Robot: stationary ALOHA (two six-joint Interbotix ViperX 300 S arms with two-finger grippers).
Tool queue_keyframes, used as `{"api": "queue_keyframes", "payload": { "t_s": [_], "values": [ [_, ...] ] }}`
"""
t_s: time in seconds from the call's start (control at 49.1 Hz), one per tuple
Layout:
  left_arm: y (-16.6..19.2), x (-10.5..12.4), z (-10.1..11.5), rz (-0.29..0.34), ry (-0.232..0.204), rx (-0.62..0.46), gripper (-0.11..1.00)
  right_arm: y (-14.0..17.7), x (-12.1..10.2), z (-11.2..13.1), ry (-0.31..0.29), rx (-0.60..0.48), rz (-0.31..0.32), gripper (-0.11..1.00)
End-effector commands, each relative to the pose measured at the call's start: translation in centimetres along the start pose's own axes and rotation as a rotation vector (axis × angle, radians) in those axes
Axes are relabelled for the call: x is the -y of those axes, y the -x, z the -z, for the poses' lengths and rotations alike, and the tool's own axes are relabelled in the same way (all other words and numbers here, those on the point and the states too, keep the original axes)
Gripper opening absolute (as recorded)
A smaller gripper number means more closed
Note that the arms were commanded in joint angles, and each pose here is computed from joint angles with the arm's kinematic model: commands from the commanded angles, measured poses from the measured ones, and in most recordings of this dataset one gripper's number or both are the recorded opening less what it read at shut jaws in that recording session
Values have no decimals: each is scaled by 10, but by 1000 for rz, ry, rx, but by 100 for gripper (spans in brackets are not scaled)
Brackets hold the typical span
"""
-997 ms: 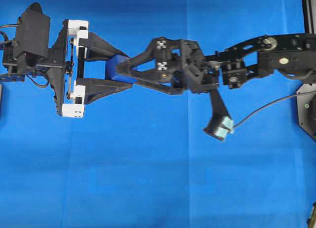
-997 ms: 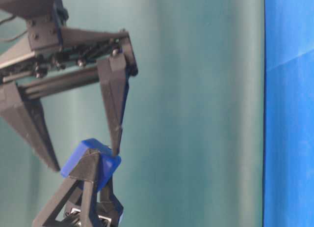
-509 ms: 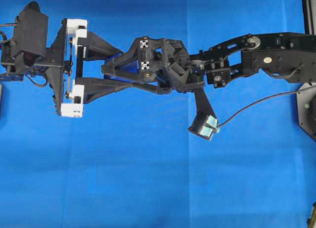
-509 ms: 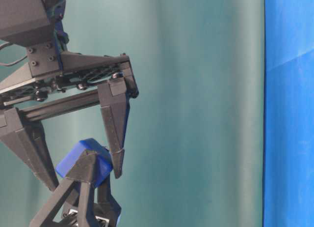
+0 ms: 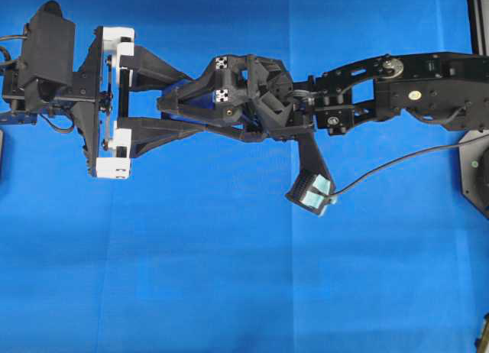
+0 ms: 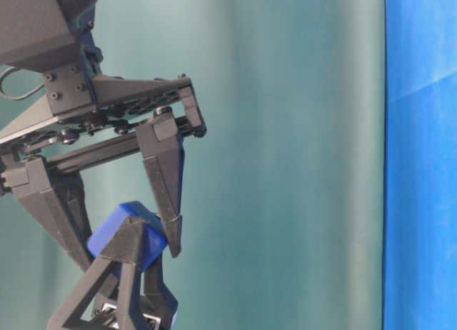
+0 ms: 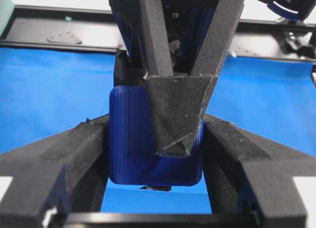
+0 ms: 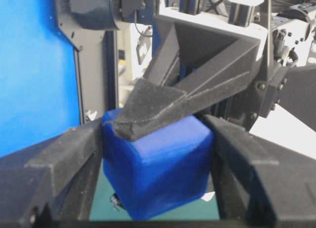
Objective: Handover the blue block to the right arm after grasping it with the left arm, then place it in the designated position.
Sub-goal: 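Move the right gripper toward the left gripper around the cube, then close the right gripper on the cube and open the left gripper, then pull the right gripper back to the right holding the cube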
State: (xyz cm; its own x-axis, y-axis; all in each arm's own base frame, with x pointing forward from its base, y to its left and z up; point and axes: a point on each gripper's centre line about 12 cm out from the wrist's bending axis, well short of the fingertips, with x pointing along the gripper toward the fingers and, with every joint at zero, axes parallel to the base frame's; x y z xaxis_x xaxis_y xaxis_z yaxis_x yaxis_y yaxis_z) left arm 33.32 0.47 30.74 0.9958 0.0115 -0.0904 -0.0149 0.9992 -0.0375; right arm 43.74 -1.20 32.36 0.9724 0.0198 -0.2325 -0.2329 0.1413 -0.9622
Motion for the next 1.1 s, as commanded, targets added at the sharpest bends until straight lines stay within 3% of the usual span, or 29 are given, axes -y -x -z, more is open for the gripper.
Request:
{"api": "queue_keyframes", "payload": {
  "t_s": [0.0, 0.468, 0.59, 0.733, 0.794, 1.079],
  "values": [
    [1, 2, -7, 5, 3, 24, 46, 5, 18, -1, -5, 4, 47, 47],
    [0, 2, -8, 5, -40, 28, 47, 6, 17, -1, -6, 1, 42, 47],
    [-1, 2, -9, 7, -25, 34, 47, 6, 16, 0, -6, -1, 41, 47],
    [0, 2, -9, 7, -21, 35, 82, 7, 17, -1, -6, 2, 42, 47],
    [-1, 2, -9, 7, -22, 34, 91, 6, 16, -1, -6, 2, 41, 47],
    [0, 2, -10, 8, -23, 44, 93, 7, 17, -1, -6, 1, 42, 47]
  ]
}}
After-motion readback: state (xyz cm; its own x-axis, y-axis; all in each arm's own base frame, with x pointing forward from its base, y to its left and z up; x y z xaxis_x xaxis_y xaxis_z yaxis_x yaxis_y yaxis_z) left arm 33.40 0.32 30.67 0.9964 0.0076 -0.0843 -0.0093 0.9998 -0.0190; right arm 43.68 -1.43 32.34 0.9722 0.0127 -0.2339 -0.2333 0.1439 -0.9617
